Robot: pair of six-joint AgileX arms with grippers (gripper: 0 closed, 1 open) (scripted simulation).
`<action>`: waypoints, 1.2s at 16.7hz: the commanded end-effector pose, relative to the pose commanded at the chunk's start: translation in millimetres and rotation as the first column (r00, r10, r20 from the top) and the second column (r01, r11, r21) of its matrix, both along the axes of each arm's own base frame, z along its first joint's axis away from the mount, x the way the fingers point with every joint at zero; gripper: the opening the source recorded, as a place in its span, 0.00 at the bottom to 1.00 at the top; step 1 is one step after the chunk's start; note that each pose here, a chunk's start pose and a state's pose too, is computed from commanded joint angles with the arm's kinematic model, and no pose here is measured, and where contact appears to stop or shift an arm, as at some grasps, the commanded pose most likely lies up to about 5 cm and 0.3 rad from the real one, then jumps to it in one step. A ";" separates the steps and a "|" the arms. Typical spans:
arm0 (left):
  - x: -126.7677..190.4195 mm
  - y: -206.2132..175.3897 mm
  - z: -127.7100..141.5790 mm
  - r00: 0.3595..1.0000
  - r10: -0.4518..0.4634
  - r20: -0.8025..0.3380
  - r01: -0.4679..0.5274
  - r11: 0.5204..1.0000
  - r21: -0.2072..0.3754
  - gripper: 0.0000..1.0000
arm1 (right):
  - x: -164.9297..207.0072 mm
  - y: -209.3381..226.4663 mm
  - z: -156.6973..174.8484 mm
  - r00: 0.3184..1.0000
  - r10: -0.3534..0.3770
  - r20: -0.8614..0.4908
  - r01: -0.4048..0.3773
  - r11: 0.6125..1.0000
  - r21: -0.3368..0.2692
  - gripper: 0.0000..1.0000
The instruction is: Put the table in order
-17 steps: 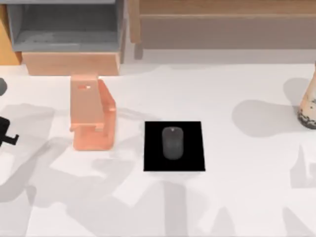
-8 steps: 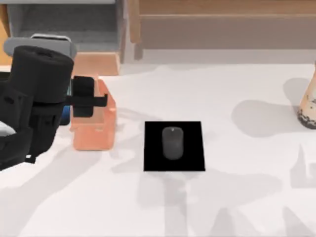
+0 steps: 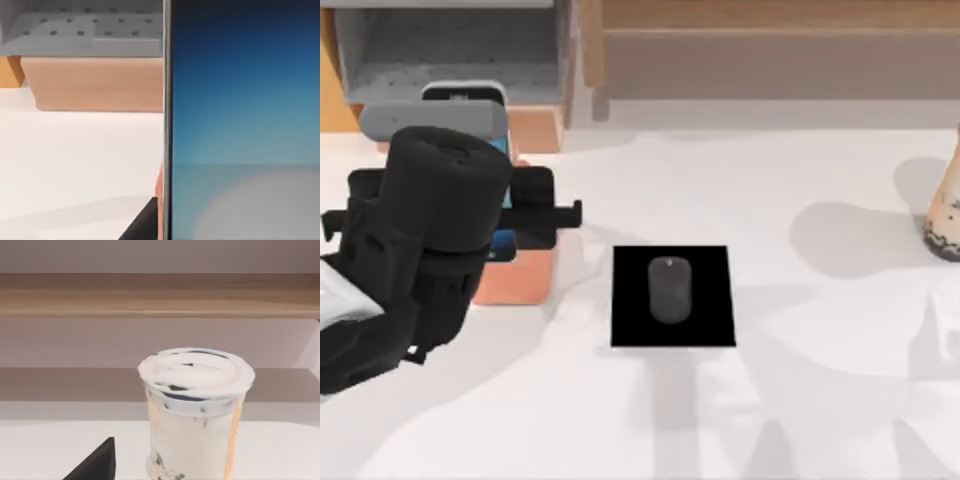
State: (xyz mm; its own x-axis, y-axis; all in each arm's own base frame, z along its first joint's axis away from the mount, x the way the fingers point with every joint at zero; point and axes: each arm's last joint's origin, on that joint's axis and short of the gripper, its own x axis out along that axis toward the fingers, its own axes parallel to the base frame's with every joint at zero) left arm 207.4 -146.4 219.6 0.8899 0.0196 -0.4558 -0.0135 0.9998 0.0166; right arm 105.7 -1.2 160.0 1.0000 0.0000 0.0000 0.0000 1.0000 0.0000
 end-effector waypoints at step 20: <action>44.3 1.0 -23.1 1.000 0.000 0.000 0.000 1.000 0.000 0.00 | 0.0 0.0 0.0 1.000 0.000 0.000 0.000 1.000 0.000 1.00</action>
